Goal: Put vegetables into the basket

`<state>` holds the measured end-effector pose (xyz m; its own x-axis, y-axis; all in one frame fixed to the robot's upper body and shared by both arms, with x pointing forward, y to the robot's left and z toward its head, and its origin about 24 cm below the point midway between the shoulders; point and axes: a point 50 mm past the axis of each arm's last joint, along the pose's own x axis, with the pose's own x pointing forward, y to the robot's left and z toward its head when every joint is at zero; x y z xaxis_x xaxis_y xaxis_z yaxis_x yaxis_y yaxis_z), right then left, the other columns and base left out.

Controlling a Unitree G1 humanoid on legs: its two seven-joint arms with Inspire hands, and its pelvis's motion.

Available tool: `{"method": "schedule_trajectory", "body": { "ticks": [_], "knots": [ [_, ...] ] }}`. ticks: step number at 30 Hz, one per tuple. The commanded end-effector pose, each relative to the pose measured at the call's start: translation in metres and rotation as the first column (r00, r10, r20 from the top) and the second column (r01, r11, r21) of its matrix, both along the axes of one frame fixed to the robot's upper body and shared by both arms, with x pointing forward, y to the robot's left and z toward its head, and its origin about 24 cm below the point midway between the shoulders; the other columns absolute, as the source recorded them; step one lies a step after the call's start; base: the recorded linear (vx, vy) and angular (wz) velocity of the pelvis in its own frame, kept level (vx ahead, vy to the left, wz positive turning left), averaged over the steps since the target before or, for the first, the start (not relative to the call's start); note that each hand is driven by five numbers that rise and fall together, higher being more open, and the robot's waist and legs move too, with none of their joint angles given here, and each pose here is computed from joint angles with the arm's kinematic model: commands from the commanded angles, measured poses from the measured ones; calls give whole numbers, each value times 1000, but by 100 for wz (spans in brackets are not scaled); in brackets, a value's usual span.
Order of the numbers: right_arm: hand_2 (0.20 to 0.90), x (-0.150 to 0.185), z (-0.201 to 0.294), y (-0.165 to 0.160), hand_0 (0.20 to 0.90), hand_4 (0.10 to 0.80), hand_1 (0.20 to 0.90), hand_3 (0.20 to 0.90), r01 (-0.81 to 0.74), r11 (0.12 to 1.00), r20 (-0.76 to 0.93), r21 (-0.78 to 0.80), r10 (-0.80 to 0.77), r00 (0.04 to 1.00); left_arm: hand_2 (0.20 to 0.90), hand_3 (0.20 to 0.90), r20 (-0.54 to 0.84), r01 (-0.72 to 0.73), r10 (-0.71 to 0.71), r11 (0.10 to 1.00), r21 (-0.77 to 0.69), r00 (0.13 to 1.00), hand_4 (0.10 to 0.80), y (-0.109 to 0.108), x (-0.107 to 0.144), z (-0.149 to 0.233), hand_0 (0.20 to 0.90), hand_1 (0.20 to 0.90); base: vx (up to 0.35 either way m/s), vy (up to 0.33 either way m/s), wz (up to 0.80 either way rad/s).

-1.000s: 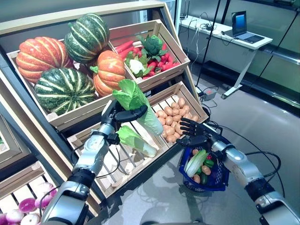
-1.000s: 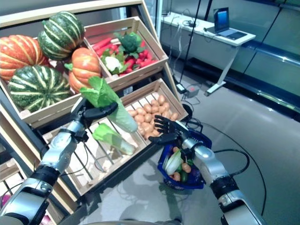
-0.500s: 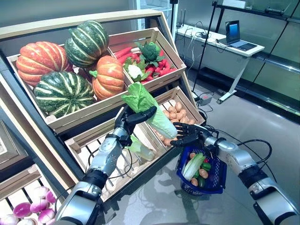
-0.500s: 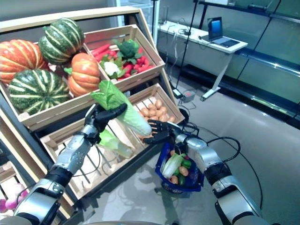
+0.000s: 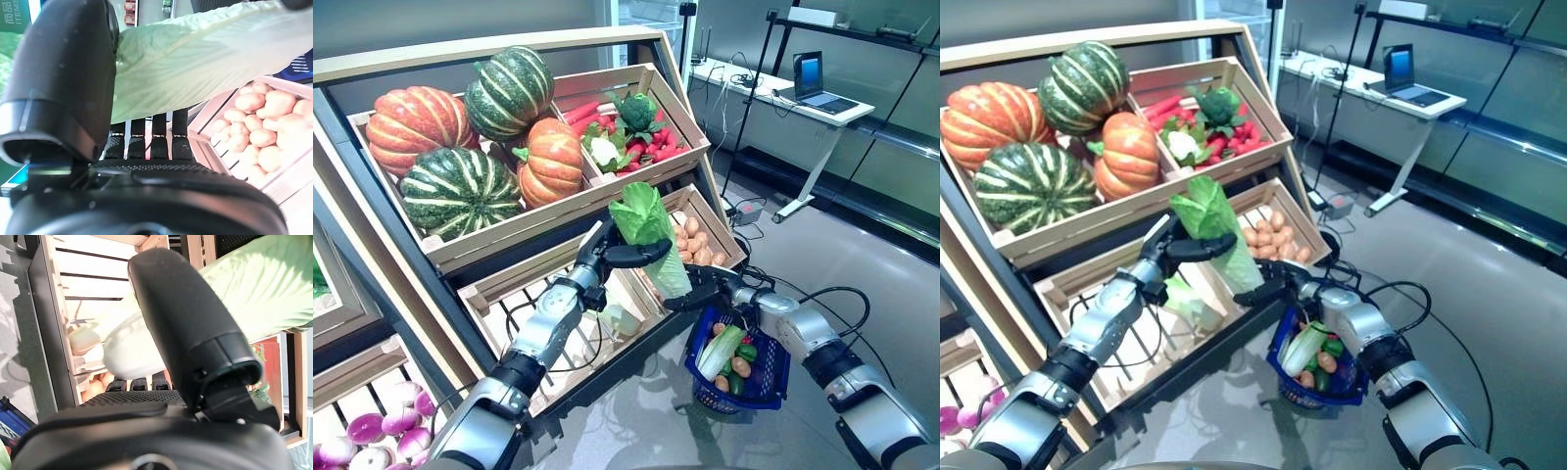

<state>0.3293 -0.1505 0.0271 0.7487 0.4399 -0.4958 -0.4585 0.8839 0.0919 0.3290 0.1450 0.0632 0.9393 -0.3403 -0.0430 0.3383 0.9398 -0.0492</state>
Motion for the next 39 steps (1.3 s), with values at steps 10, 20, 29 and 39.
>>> {"method": "schedule_trajectory", "body": {
  "ticks": [10,20,29,39],
  "knots": [
    [900,52,76,51,900,800,900,900,-7,991,195,137,-20,981,300,300,224,293,-233,910,-293,946,400,-80,7,72,300,300,-2,4,2],
    [300,56,78,52,300,400,300,300,-35,976,134,217,6,991,300,300,210,371,-316,869,-327,925,400,-94,-3,70,300,300,0,0,0],
    [300,57,78,50,300,400,300,300,-27,982,154,188,-2,988,300,300,179,402,-363,859,-317,915,400,-100,-9,62,300,300,4,4,3],
    [300,57,73,34,300,400,300,300,27,984,148,179,-54,988,900,900,120,390,-371,880,-271,921,800,-94,-9,50,900,900,0,0,0]
  ]
}}
